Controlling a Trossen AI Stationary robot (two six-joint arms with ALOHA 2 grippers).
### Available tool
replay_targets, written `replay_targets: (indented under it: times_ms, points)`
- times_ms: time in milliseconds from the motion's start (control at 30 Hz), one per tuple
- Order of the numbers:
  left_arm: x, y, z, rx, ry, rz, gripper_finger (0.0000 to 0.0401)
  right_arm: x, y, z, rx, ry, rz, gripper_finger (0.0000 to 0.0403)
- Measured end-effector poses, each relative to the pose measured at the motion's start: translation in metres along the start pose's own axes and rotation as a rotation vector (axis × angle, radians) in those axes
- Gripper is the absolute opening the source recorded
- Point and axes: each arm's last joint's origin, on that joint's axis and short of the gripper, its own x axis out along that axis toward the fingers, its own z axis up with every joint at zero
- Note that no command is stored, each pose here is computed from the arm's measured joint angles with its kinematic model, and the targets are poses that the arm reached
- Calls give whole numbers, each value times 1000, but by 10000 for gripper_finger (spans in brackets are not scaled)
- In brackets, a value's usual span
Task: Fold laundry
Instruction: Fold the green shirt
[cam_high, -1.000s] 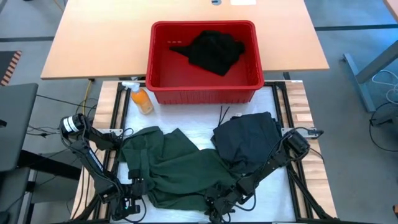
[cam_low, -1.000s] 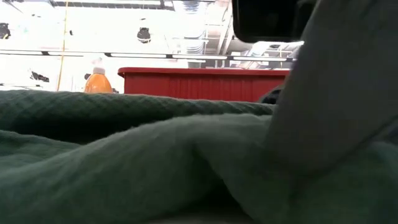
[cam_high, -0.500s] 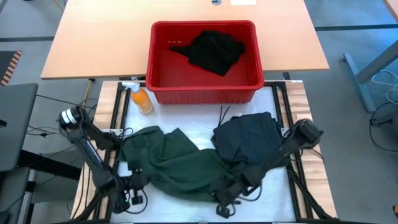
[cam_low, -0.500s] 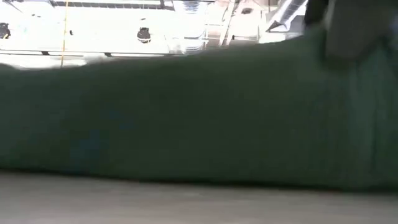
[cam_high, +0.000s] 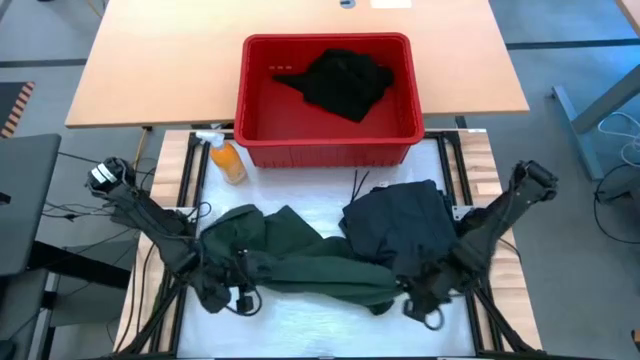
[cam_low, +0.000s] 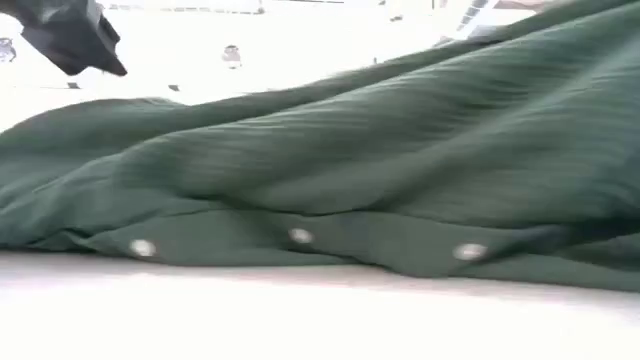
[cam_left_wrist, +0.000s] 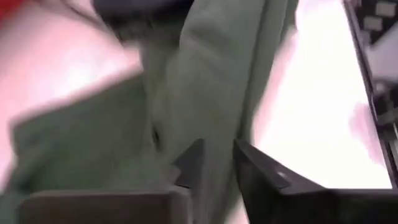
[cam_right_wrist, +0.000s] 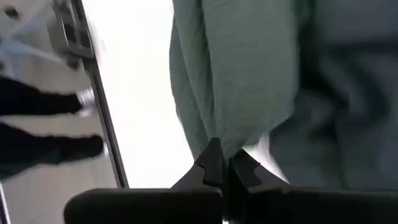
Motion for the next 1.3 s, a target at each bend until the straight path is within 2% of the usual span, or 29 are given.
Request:
replay_targets:
  times_ms: [133, 233, 367, 433, 500, 567, 667, 767, 867, 967, 1067, 1167, 1233, 1300]
  points:
    - [1, 7, 3, -66, 99, -54, 133, -7, 1, -28, -1, 77, -75, 14]
    - [-11, 13, 8, -61, 59, -43, 157, -8, 1, -44, 33, 111, -131, 14]
    - [-28, 34, 7, -72, 13, 141, 168, -1, 1, -57, 102, 113, -144, 14]
    - [-32, 51, 6, -122, 11, 239, 169, 2, 2, -61, 120, 109, -128, 14]
    - [-30, 66, 2, -178, 25, 265, 170, 8, 4, -64, 130, 100, -100, 15]
    - [-22, 79, -6, -197, 60, 241, 170, 13, 4, -65, 135, 93, -83, 15]
    - [-5, 97, -15, -229, 113, 145, 170, 19, 1, -68, 134, 85, -87, 16]
    - [7, 113, -16, -255, 122, 65, 170, 25, -1, -69, 137, 78, -86, 17]
    - [13, 123, -14, -197, 172, -16, 170, 30, -2, -71, 139, 75, -75, 18]
    - [16, 128, -17, -143, 253, -58, 170, 32, -2, -72, 141, 74, -69, 18]
    - [21, 129, -23, -109, 329, -55, 170, 32, -2, -72, 141, 73, -68, 18]
    - [27, 124, -28, -64, 398, -129, 167, 32, -2, -72, 141, 71, -68, 19]
    - [31, 121, -32, -44, 439, -157, 158, 32, -2, -71, 139, 52, -73, 19]
    - [33, 118, -35, -59, 468, -167, 130, 32, -2, -71, 134, 26, -80, 19]
